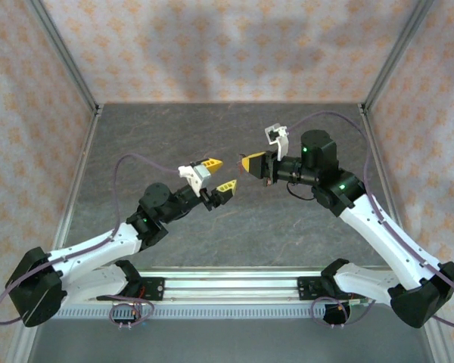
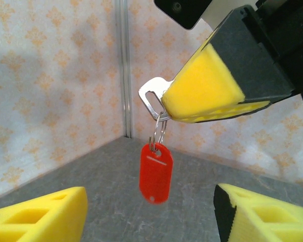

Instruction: Remove the keys from the keyring

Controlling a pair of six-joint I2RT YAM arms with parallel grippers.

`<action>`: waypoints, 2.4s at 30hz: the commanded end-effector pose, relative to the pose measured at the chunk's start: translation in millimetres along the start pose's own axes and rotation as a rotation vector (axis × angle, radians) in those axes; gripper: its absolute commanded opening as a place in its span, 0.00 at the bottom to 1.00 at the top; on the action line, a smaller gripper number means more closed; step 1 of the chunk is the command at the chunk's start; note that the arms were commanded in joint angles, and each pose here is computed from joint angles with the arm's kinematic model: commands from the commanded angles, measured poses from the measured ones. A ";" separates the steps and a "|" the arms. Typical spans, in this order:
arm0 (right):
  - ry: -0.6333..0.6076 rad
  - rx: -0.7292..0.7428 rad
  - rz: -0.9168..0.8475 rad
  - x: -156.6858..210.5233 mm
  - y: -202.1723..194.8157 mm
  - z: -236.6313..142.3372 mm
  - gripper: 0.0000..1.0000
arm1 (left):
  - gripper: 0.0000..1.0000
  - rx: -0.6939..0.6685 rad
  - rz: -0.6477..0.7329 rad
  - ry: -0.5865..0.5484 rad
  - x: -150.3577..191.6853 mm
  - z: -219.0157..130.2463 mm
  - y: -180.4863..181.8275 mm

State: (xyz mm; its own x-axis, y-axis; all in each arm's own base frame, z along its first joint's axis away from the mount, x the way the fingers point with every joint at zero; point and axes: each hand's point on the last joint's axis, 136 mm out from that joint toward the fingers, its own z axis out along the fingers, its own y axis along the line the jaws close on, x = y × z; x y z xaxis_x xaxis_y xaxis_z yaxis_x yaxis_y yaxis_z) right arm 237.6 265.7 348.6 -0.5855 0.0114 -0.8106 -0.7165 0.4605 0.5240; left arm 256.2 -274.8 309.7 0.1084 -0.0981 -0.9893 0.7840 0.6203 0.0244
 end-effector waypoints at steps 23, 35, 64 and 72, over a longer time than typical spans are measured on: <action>-0.077 -0.179 0.037 -31.0 45.3 -15.7 0.00 | 0.66 0.086 0.104 -0.220 -49.8 33.1 -10.9; -0.085 -0.198 0.045 -33.4 48.3 -15.9 0.00 | 0.62 0.044 0.136 -0.258 -63.3 34.9 -4.3; -0.102 -0.208 0.047 -35.9 49.6 -16.2 0.00 | 0.30 0.031 0.169 -0.285 -76.9 31.4 -3.6; -0.105 -0.207 0.050 -35.8 49.1 -16.3 0.00 | 0.21 0.026 0.170 -0.283 -79.2 29.5 -2.9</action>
State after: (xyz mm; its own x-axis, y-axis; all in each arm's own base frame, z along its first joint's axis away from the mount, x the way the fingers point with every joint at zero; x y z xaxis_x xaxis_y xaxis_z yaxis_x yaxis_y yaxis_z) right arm 221.9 276.5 392.9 -0.6242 0.0986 -0.7750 -0.7262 0.2927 0.6221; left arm 269.3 -300.2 364.5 0.3439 -0.1682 -0.9238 0.7758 0.6052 0.1786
